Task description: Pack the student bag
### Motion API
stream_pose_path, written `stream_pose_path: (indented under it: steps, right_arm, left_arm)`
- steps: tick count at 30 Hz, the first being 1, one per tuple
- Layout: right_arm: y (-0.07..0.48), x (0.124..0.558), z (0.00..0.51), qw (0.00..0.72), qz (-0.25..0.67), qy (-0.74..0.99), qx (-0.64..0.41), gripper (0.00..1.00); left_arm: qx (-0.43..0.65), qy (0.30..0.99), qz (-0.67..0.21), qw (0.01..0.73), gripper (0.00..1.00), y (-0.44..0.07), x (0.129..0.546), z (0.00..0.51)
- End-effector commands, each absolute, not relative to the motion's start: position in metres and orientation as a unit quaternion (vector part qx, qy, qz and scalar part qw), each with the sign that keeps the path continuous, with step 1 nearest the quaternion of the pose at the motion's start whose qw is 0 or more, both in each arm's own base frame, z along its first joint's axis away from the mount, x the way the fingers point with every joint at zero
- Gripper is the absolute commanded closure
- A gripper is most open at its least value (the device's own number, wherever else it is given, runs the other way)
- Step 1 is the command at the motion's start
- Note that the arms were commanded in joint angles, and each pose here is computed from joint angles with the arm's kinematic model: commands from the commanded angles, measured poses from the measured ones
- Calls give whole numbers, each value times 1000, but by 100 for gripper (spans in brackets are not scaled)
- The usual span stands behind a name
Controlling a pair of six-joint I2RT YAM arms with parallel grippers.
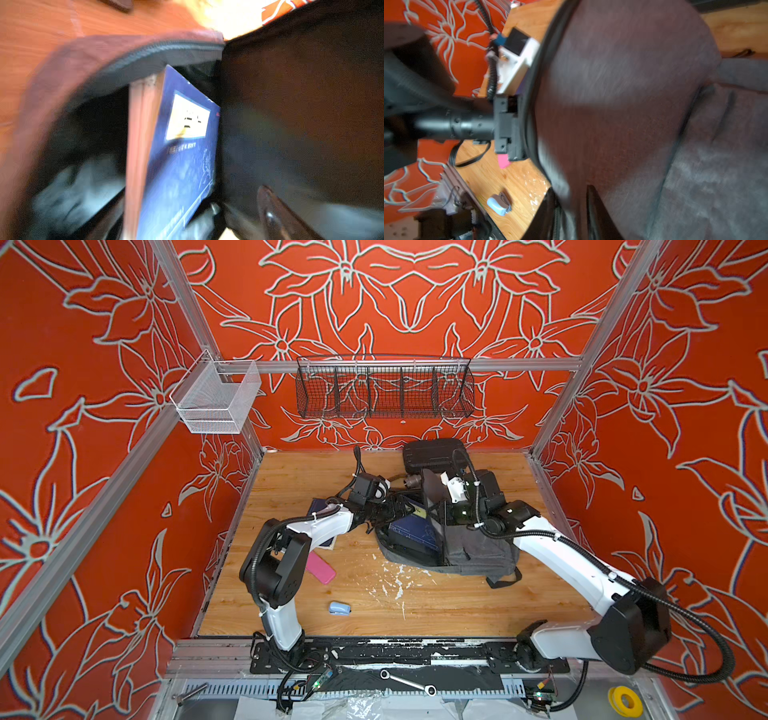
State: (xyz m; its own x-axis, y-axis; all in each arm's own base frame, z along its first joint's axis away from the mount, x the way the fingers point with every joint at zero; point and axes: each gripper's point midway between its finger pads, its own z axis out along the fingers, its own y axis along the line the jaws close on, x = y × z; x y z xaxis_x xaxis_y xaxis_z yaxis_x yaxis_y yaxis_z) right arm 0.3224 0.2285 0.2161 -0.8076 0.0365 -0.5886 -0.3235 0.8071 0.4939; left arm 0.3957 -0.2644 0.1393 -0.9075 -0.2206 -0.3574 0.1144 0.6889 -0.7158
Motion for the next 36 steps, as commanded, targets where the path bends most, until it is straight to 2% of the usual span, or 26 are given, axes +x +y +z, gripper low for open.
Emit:
stream_pose_path:
  steps: [1,5,8,14,23,30,36]
  right_arm:
    - [230,330,236,322,294,897,-77,54]
    - [249,338,238,320,280,901,-91,43]
    - [287,346,235,312,297,897,-100,41]
    - [394,355,206,249,353,891,-138,40]
    - [494,369,124,163,390,897,-127,38]
    - [517,381,79,145,381,909,-88,39]
    - [527,390,69,149,392,905,-69,41]
  left_arm:
    - [-22,889,-348,298,5,-213,401,202]
    - [-67,896,-314,307,5,-138,396,216]
    - [-124,902,-271,313,5,-79,392,212]
    - [-248,900,-259,248,11,7,391,165]
    - [-282,912,-232,188,18,48,402,108]
    - [-287,921,-226,135,21,56,403,73]
    - [-287,920,-235,124,22,53,404,64]
